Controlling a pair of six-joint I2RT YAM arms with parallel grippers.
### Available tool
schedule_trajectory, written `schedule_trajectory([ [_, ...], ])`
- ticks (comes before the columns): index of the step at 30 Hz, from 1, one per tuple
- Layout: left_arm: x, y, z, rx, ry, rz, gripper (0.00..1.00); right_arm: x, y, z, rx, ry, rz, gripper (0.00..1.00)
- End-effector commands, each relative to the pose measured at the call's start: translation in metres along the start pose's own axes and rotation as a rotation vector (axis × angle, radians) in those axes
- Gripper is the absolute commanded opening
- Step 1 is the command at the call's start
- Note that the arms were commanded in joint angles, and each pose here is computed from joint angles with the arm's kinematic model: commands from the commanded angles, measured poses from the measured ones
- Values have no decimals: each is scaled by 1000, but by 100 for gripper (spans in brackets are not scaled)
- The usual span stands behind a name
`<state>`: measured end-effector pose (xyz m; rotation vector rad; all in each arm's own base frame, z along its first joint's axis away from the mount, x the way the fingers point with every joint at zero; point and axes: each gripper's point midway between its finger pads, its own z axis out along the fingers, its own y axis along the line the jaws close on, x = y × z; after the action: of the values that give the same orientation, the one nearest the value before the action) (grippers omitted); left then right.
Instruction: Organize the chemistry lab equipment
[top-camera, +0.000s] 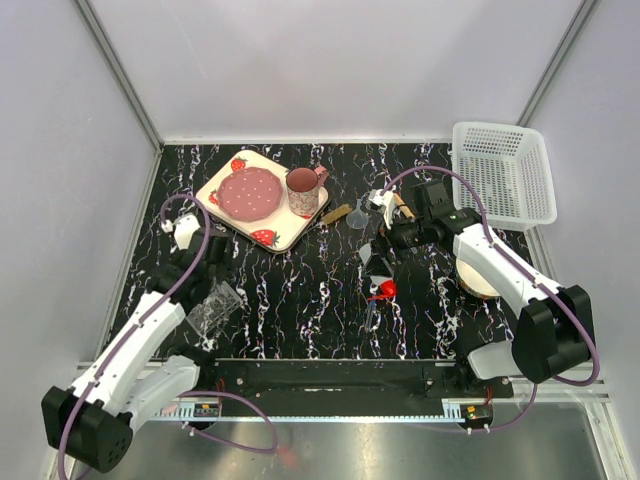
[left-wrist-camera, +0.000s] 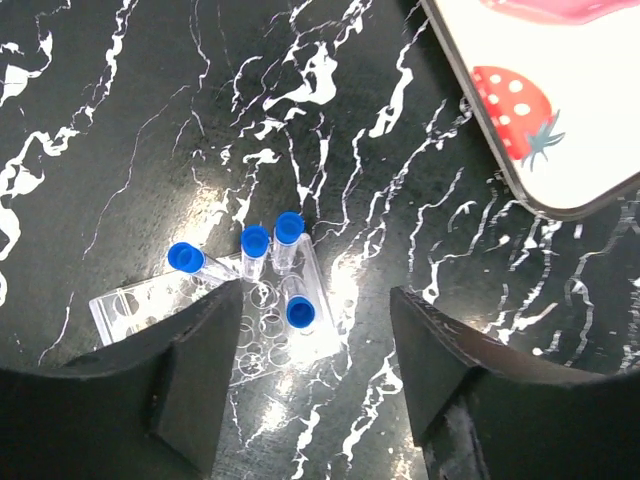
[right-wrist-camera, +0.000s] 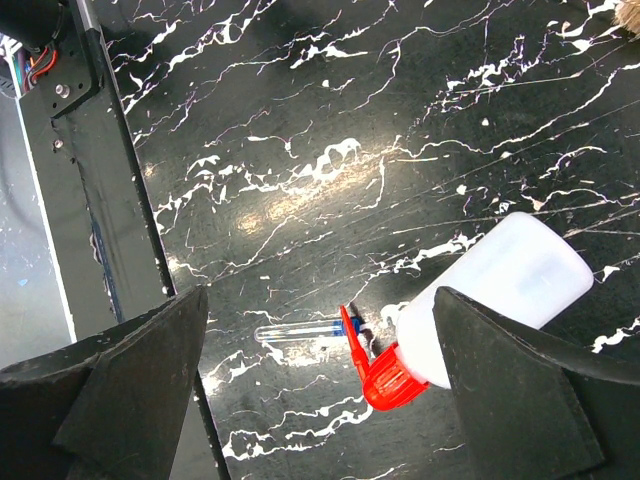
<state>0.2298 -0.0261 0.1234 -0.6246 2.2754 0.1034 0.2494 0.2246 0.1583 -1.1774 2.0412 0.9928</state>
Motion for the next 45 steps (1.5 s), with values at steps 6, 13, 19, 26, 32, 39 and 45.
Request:
schedule_trajectory([
  [6,-36,-11,-46,167,-102,-57,92,-8,-10,-17,90,-12,-38,100],
  [13,-43,-17,-69,295,-152,-18,99,16,-39,-51,331,160,50,100],
  [19,-34,-35,-86,458,-131,9,99,27,5,-49,110,196,100,100],
  [26,-18,-54,-109,646,-81,79,99,41,67,-46,-284,182,-196,98],
  [32,-17,-51,-116,662,-84,50,99,46,75,-17,-306,286,-278,99],
  [39,-8,-58,-114,691,-36,18,99,65,90,15,-271,360,-178,95],
  [45,1,-80,-116,806,10,-42,99,107,93,25,-205,564,-53,79],
])
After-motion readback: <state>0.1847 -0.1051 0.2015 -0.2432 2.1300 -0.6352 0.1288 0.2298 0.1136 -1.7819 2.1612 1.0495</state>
